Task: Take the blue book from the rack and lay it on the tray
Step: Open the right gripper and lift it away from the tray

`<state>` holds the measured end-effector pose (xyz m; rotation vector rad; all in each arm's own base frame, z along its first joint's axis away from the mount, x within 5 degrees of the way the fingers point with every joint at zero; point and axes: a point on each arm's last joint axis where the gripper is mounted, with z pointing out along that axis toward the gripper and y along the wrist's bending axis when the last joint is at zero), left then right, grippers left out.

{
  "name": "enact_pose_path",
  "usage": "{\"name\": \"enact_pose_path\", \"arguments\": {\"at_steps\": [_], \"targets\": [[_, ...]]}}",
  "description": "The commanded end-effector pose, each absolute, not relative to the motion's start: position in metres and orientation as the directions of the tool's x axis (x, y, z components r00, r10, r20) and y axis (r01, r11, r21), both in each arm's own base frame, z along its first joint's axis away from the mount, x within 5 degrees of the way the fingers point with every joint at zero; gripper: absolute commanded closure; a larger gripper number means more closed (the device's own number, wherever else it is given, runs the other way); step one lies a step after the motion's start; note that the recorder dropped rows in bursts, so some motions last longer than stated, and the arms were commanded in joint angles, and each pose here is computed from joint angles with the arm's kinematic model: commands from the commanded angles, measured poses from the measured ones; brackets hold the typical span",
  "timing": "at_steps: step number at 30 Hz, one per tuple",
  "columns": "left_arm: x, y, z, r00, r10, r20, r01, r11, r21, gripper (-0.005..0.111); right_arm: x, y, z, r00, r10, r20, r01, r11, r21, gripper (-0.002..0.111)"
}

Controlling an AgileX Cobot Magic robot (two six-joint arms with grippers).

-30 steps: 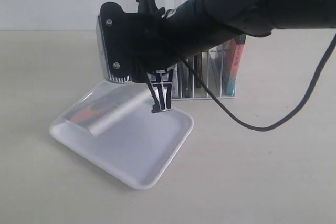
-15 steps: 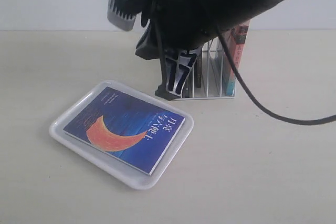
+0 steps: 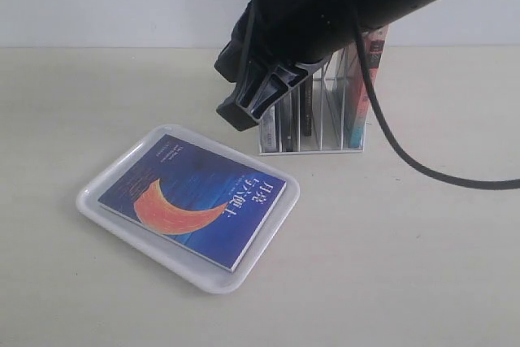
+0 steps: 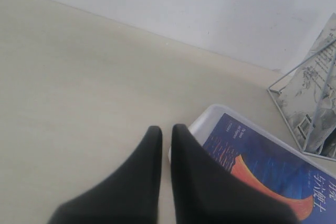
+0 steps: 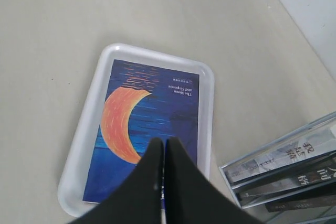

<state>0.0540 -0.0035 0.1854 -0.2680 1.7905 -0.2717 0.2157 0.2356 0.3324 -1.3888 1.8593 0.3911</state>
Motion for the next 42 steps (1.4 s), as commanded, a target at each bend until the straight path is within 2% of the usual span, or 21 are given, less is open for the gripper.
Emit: {"name": "enact_pose_path", "arguments": {"at_steps": [1,10,16,22,26,31,35,39,42], "targets": [[0.054,-0.004,0.185,-0.224,-0.323,-0.919,-0.030,0.945,-0.325,0.101,0.215,0.233,0.337,-0.096,-0.678,-0.729,-0.909,0.358,-0.214,0.108],[0.054,-0.004,0.185,-0.224,-0.323,-0.919,-0.030,0.945,-0.325,0.101,0.215,0.234,0.336,-0.100,-0.681,-0.726,-0.910,0.357,-0.210,0.108],[0.054,-0.004,0.185,-0.224,-0.323,-0.919,-0.030,0.945,-0.325,0.101,0.211,0.231,0.333,-0.167,-0.694,-0.701,-0.918,0.369,-0.147,0.108],[0.054,-0.004,0.185,-0.224,-0.323,-0.919,-0.030,0.945,-0.325,0.101,0.200,0.223,0.343,-0.160,-0.702,-0.694,-0.925,0.352,-0.143,0.108],[0.054,-0.004,0.185,-0.224,-0.323,-0.919,-0.030,0.945,-0.325,0.101,0.186,0.209,0.365,-0.117,-0.670,-0.733,-0.919,0.352,-0.175,0.108],[0.054,-0.004,0.185,-0.224,-0.323,-0.919,-0.030,0.945,-0.325,0.101,0.166,0.183,0.396,0.002,-0.650,-0.760,-0.884,0.354,-0.306,0.108],[0.054,-0.004,0.185,-0.224,-0.323,-0.919,-0.030,0.945,-0.325,0.101,0.143,0.153,0.401,0.068,-0.654,-0.754,-0.842,0.367,-0.395,0.108],[0.054,-0.004,0.185,-0.224,-0.323,-0.919,-0.030,0.945,-0.325,0.101,0.128,0.107,0.386,0.018,-0.591,-0.806,-0.754,0.522,-0.400,0.108],[0.054,-0.004,0.185,-0.224,-0.323,-0.919,-0.030,0.945,-0.325,0.101,0.119,0.070,0.371,-0.028,-0.488,-0.872,-0.601,0.706,-0.375,0.108]]}}
